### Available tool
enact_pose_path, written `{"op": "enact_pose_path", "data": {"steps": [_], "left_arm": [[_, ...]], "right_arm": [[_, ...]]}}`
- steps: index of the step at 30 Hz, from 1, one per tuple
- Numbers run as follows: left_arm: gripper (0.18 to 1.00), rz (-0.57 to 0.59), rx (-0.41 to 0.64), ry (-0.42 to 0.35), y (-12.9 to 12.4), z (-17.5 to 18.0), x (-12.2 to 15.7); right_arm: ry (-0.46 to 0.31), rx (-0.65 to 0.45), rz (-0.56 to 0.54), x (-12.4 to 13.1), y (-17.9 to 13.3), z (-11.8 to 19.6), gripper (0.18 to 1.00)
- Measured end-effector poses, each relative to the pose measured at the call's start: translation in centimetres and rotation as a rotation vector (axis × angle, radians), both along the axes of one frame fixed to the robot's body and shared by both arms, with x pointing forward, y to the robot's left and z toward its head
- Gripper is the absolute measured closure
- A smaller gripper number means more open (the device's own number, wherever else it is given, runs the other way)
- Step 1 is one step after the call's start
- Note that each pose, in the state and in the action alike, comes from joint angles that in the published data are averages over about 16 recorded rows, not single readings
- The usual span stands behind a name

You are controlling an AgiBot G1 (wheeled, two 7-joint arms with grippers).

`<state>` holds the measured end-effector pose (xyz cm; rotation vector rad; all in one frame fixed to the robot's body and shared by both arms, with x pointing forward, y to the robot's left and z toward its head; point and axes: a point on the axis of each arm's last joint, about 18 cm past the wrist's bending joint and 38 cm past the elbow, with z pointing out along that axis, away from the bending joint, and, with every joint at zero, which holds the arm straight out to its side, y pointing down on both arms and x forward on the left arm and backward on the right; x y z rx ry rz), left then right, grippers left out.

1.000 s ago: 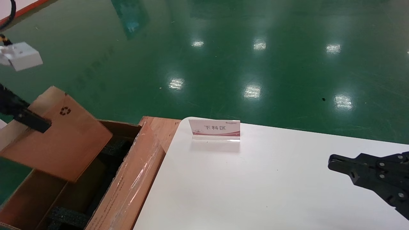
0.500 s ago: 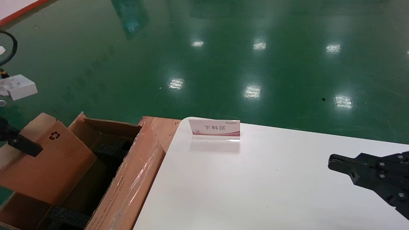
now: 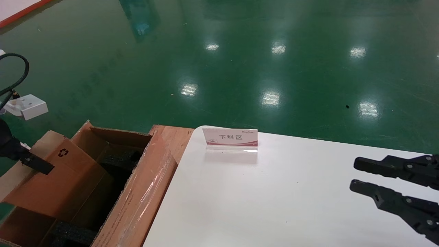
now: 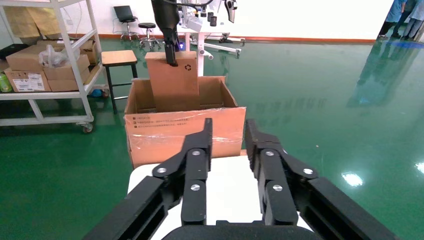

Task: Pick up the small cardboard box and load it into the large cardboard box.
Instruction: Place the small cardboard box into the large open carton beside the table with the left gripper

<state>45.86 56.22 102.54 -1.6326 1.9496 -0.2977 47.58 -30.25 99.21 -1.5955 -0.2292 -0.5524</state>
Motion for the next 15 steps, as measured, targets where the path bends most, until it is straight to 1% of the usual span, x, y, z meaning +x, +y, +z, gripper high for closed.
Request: {"op": "enact_pose_path", "data": {"steps": [5, 10, 15], "left_arm": [[0.899, 0.017, 0.001, 0.009, 0.8, -1.0, 0.7], [0.899, 0.035, 0.006, 0.019, 1.6, -1.9, 1.5], [0.900, 0.055, 0.018, 0.030, 2.3, -2.6, 2.2]], "right_arm": [[0.000, 0.000, 0.000, 0.0, 0.0, 0.0, 0.814], [0.000, 0.000, 0.000, 0.0, 0.0, 0.0, 0.716], [0.000, 0.000, 0.000, 0.0, 0.0, 0.0, 0.584]]}}
